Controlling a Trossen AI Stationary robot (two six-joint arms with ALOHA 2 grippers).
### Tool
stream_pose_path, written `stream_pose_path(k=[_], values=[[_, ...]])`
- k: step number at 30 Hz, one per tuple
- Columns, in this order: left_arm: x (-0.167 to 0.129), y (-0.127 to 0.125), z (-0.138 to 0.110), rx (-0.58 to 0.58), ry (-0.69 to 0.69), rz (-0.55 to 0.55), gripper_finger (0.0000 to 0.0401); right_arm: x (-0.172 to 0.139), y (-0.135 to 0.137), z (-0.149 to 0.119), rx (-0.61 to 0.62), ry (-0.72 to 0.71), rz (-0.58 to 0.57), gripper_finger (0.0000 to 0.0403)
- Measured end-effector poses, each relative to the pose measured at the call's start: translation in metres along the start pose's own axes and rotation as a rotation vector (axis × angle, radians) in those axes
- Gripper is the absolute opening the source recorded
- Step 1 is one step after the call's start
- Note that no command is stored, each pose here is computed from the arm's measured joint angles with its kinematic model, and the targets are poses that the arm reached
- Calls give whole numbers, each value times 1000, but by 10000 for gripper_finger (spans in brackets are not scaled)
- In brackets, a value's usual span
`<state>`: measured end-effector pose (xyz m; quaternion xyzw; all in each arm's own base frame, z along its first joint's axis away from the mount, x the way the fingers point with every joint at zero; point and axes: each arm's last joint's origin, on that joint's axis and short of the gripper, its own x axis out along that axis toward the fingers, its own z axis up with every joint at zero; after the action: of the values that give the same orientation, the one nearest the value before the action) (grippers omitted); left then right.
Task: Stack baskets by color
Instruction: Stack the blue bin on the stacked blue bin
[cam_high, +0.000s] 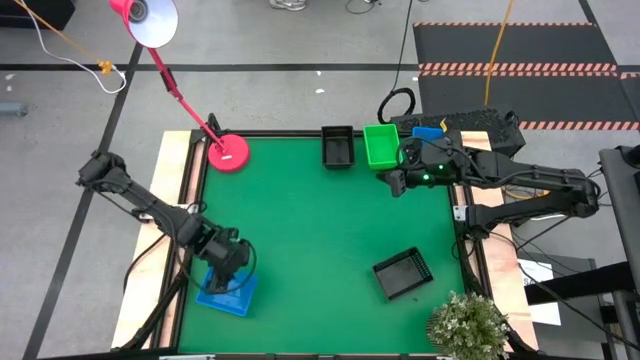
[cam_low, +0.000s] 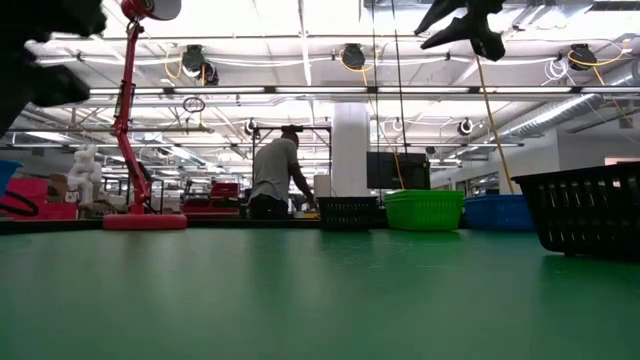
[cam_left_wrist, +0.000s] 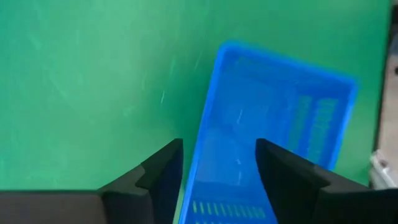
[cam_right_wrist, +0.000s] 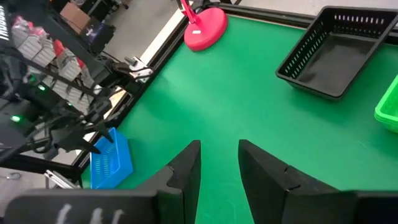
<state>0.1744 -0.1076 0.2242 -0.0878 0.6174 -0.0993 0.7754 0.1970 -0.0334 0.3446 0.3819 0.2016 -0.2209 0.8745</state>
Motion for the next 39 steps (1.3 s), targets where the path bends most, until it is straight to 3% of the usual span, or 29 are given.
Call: stream_pose_path(k=[5,9,20,25,34,39], values=[[14,-2,-12,-6,26,85,240,2,0,0,-3,5,-5,102],[21,0,-17,-12,38,106,237,3,0,0,-3,6,-5,102],[37,5,-25,80,55,51,90,4,0,0,10,7,-6,102],[39,8,-22,52,29,40,16,4,0,0,15,6,-8,102],[18,12,1,-26,-41,61,9,4,4,3,20,-29,26,102],[-12,21,23,-88,-131,190,14,4,6,7,26,-82,38,102]])
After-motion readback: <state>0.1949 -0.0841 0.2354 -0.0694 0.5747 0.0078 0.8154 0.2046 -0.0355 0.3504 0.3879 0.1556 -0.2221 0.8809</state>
